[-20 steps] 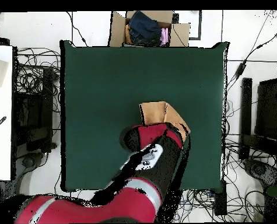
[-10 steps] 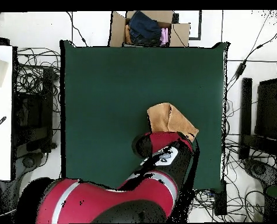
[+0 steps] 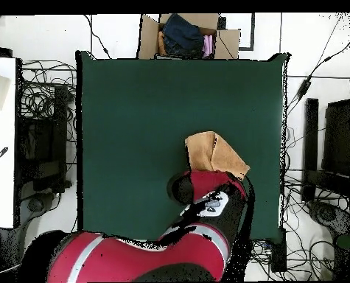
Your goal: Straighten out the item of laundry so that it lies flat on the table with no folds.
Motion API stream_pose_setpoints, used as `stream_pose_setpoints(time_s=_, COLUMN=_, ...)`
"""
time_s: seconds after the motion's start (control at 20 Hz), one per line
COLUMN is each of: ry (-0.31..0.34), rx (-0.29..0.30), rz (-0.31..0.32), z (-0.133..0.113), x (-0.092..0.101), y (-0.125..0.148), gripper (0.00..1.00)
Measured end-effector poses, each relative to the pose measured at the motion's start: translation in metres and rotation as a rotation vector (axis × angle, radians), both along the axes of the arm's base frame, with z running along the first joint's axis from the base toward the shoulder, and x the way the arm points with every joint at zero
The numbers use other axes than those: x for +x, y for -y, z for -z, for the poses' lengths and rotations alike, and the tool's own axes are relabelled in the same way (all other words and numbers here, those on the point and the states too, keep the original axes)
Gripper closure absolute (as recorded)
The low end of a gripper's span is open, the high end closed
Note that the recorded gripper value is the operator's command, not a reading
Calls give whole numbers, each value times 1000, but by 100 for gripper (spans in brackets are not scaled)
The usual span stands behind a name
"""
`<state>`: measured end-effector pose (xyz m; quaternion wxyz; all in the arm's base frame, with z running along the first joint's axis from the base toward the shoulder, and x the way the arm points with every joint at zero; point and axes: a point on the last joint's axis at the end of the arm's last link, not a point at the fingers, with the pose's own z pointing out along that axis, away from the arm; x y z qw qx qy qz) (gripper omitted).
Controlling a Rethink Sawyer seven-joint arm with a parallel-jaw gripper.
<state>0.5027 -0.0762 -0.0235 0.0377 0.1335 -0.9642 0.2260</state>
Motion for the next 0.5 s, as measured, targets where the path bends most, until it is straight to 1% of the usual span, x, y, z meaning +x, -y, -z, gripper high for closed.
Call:
stream_pose_setpoints(time_s=0.2, ry=17, rx=19, rz=15, z=-9, x=-11, y=0, gripper=100)
stream_pose_setpoints(time_s=0.3, ry=21, rx=25, rz=19, z=-10, x=-17, y=1, gripper=100)
stream_pose_setpoints(time_s=0.4, ry=29, rx=34, rz=25, z=-12, x=-27, y=4, gripper=100)
stream_pose_setpoints(time_s=0.5, ry=32, rx=38, rz=26, z=-12, x=-31, y=5, gripper=100)
